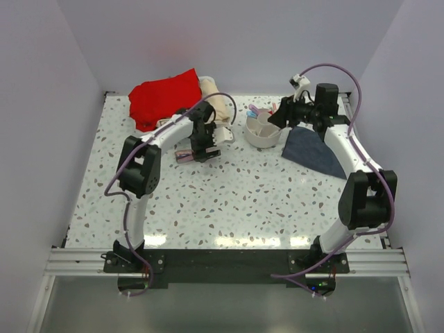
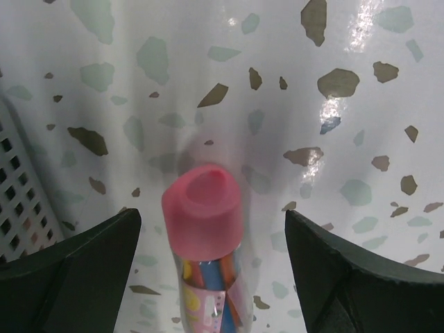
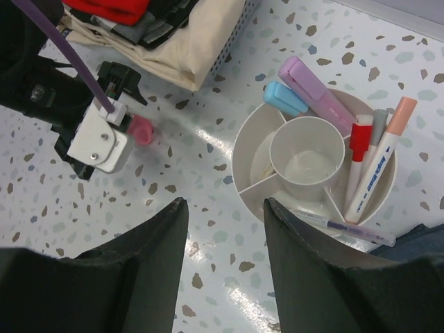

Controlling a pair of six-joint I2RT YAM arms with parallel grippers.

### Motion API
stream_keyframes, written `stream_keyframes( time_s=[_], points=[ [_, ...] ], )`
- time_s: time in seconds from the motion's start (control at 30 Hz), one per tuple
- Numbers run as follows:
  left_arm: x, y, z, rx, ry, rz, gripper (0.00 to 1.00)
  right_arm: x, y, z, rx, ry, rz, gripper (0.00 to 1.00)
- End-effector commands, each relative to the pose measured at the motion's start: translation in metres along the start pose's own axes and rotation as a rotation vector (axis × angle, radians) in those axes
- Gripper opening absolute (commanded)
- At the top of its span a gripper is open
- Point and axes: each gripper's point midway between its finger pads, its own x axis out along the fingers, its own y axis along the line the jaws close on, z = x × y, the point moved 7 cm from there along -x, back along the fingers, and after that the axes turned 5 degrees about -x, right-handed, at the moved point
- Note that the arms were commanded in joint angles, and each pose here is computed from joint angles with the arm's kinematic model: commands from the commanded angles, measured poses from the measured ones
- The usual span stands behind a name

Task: Sort the stationery into containers
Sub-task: Pick up the stationery from the center of the board.

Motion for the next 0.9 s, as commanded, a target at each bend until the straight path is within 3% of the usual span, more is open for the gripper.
stream_keyframes(
  time_s=[0.0,0.27,0.57,0.67,0.7,0.87],
  points=[
    [0.011,0.003,0.012,0.003,0.000,0.026,0.88,-0.003,-0.001,0.008,-0.009,-0.038,0.022,0.51],
    [0.023,-0.012,-0.015,0.021,0.138,-0.016,0.70,-0.008,-0.004,0.004,0.029,-0.041,0.008,0.51],
    [0.025,-0.013,-0.031,0.028,0.204,0.008,0.73,-0.009,-0.002,0.004,0.049,-0.044,0.016,0.51],
    [0.031,-0.018,-0.037,0.019,0.222,-0.015,0.70,-0.009,-0.002,0.003,0.052,-0.045,0.017,0.51],
    [0.033,-0.021,-0.039,0.011,0.229,-0.022,0.67,-0.009,-0.001,0.004,0.053,-0.047,0.017,0.51],
    [0.041,-0.031,-0.047,-0.015,0.256,-0.074,0.33,-0.013,0.001,0.006,0.046,-0.044,0.016,0.51]
  ],
)
